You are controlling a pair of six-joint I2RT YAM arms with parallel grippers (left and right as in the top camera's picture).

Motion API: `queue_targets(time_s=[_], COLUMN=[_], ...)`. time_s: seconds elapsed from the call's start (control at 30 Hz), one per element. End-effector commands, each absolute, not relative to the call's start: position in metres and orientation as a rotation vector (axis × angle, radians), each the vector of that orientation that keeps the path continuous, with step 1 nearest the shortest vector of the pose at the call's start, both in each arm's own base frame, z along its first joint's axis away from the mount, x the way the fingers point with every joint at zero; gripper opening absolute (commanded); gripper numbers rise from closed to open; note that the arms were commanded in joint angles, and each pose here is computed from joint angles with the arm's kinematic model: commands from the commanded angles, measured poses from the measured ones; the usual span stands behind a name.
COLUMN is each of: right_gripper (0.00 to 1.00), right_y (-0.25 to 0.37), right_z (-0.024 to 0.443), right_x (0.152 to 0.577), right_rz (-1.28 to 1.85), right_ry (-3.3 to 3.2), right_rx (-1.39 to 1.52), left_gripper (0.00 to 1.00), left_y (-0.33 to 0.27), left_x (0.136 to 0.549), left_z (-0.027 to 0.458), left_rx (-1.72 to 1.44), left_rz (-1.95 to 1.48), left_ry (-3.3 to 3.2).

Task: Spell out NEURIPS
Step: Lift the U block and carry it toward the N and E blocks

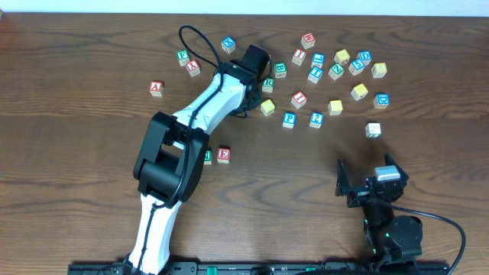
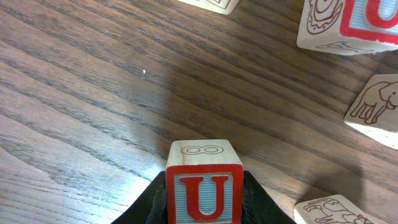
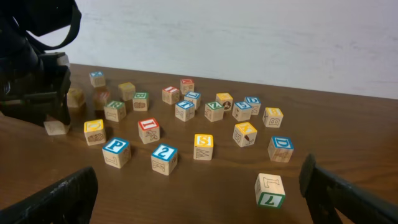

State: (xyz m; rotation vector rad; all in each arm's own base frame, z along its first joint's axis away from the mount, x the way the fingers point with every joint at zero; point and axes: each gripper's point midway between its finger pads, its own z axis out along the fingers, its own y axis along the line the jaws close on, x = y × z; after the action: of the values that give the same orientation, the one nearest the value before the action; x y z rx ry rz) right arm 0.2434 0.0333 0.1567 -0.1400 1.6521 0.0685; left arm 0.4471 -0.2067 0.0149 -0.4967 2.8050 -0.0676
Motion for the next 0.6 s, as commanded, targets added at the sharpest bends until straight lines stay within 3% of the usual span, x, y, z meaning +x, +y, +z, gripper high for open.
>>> queue_targets(time_s=[0.0,0.27,0.57], right_gripper=[0.99,0.99,0.99], right_y=[0.031,0.031,0.031], right_z=[0.156,0.156,0.156], right_x=[0.244,0.244,0.244], right_rz=[0.05,0.05,0.05], right_ry=[1.651,1.651,1.651], right_rx=[-0.14,-0.14,-0.14], left_gripper=[0.2,0.19,0.18], left_y=[-0.198,-0.201,-0.195], left_x=[0.442,0.446,0.435], left_z=[0.006,0.04,0.121], left_rx=[-0.453,-0.295,0.012], left_rz=[-0.01,-0.041,-0.055], left_ry=[2.837,2.8,2.719])
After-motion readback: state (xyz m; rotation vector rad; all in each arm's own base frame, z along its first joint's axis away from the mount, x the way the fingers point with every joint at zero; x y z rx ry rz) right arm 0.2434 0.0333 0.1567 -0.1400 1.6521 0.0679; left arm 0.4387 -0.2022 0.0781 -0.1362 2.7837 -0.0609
